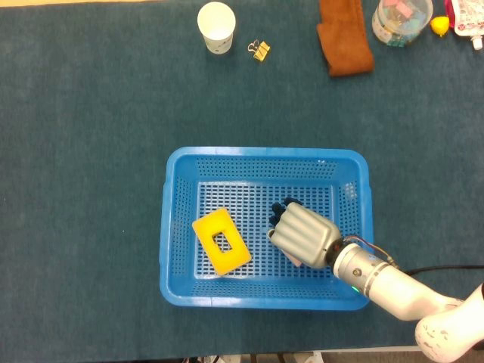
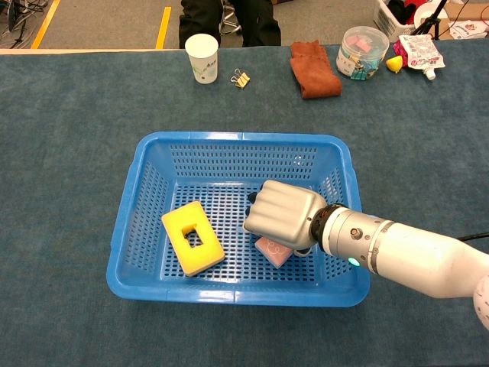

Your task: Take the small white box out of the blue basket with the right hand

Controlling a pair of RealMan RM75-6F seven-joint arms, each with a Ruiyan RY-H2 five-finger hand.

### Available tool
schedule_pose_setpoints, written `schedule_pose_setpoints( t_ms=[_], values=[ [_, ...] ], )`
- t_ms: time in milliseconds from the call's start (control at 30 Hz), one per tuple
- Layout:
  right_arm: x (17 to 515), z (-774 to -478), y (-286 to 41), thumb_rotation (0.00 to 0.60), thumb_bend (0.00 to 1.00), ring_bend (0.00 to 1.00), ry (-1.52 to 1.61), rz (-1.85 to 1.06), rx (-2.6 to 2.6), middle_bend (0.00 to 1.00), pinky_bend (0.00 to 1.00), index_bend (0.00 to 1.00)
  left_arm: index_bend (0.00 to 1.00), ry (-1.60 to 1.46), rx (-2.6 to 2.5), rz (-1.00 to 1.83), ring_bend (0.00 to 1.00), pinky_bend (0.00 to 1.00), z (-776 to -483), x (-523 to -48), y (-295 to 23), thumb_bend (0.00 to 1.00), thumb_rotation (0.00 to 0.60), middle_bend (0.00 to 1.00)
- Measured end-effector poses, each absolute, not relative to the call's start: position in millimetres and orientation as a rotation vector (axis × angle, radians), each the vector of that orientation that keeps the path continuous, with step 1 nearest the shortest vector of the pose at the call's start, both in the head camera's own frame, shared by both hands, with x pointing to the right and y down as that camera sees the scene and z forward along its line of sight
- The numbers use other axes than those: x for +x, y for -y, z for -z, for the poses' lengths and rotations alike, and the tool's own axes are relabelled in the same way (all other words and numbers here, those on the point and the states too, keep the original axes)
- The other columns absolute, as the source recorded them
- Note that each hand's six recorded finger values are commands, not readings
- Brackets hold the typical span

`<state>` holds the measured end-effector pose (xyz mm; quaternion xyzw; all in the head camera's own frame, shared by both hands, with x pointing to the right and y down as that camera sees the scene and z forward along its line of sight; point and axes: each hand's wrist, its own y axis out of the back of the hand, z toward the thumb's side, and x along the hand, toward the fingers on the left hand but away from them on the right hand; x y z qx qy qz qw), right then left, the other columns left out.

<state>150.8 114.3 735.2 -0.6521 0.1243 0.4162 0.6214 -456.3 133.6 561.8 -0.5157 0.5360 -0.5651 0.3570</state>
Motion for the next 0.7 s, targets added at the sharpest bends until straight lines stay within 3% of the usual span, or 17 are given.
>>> schedule_pose_setpoints(
  t_ms=[367, 700],
  values=[
    [146.0, -727.5, -108.4, 0.6, 0.2, 0.22, -0.235, -0.945, -1.525, 0.38, 0.37, 0.5, 0.33, -1.387, -1.323, 1.467, 0.23, 0.24, -561.9, -457.8, -134.5, 0.23, 0.6, 0.32],
    [155.3, -656.0, -57.2, 0.6, 0.2, 0.22, 0.074, -0.942, -1.586, 0.38, 0.37, 0.5, 0.33, -1.373, -1.329, 1.458, 0.23, 0.24, -560.8, -455.8, -127.9, 0.23, 0.6, 0.32]
  ],
)
